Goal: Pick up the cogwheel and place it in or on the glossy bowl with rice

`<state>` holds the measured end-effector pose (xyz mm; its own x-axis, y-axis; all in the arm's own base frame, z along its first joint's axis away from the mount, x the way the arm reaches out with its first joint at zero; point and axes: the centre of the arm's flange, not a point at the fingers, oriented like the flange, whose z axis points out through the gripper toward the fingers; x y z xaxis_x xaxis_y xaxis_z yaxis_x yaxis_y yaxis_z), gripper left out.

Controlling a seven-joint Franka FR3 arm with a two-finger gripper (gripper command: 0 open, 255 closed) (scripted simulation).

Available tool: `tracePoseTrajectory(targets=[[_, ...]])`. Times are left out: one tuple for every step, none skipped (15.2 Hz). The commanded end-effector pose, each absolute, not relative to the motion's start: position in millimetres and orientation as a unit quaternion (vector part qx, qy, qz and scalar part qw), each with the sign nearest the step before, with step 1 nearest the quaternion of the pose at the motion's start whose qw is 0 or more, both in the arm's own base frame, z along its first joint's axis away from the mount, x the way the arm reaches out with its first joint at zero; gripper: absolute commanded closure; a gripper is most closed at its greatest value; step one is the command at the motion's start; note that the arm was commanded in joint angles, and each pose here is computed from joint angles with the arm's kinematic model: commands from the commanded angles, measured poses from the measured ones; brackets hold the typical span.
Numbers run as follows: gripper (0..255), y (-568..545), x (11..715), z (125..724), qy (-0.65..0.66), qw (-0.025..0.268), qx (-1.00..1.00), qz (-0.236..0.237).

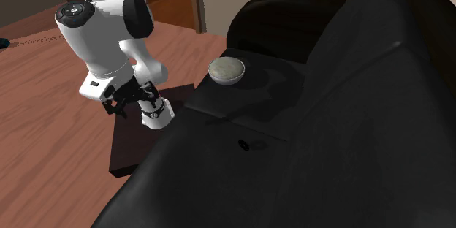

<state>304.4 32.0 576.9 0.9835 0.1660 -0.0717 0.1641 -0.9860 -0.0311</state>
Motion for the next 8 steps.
tracePoseTrajectory(targets=[[0,32,304,577,-0.083,0.013,-0.996,0.037],[0,43,311,573,-0.087,0.012,-0.995,0.038],[0,54,318,570,-0.092,0.011,-0.995,0.039],[0,65,325,566,-0.097,0.01,-0.994,0.04],[0,77,332,563,-0.101,0.009,-0.994,0.041],[0,88,339,559,-0.106,0.009,-0.993,0.043],[0,100,345,555,-0.11,0.008,-0.993,0.044],[0,111,352,552,-0.115,0.007,-0.992,0.045]])
